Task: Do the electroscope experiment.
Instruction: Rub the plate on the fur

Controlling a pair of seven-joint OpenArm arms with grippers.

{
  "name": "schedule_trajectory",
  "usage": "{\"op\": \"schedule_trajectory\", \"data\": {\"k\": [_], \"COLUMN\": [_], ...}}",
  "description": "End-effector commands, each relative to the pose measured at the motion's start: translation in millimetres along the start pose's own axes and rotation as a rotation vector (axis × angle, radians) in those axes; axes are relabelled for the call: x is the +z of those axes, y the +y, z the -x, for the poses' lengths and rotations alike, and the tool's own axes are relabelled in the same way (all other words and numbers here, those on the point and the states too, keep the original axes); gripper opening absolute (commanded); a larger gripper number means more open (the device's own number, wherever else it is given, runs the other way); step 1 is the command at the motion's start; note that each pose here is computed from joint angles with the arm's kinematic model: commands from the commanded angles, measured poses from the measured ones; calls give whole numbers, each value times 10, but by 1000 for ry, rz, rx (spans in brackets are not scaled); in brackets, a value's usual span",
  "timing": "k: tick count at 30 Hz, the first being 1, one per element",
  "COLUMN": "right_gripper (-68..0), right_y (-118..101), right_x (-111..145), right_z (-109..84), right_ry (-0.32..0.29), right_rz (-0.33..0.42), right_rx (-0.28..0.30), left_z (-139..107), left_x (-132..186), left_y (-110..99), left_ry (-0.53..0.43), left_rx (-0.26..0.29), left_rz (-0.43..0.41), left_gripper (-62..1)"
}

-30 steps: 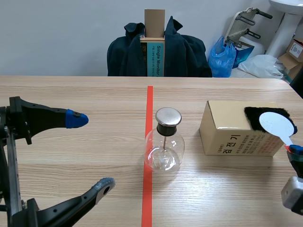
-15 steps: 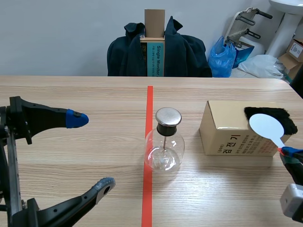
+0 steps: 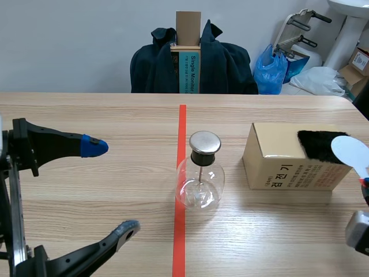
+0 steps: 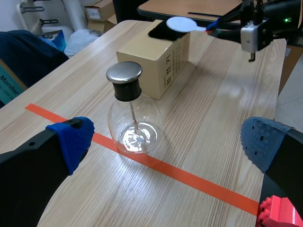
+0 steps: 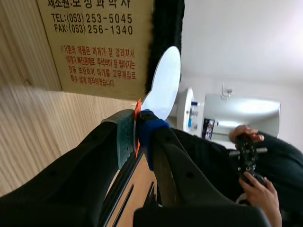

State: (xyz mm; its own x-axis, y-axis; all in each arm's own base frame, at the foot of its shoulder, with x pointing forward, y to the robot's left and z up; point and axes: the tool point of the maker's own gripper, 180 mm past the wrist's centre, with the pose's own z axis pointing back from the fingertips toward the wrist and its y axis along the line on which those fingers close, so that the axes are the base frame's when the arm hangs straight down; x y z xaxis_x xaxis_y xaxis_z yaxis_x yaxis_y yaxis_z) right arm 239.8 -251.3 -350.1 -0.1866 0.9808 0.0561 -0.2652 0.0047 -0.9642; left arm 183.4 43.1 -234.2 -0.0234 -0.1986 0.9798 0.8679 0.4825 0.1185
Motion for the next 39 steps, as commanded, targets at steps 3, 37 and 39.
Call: {"op": "schedule_trajectory", "data": {"k": [3, 37, 39], "right_gripper": [-667, -667, -667], "right_y": [-151, -164, -170], "right_x": [-52, -195, -202], "right_z": [-288, 4, -147], "right_ry": [-187, 14, -66], "right_rz": [31, 14, 17], "right_rx": [39, 20, 20], "left_z": [-60, -59, -60], "left_x": [-6, -6, -6], "left_y": [41, 46, 46], "left_ry": [-28, -28, -28], "left_rx": [0, -1, -1], "left_rz": [-21, -24, -24], "left_gripper": [14, 14, 14]}}
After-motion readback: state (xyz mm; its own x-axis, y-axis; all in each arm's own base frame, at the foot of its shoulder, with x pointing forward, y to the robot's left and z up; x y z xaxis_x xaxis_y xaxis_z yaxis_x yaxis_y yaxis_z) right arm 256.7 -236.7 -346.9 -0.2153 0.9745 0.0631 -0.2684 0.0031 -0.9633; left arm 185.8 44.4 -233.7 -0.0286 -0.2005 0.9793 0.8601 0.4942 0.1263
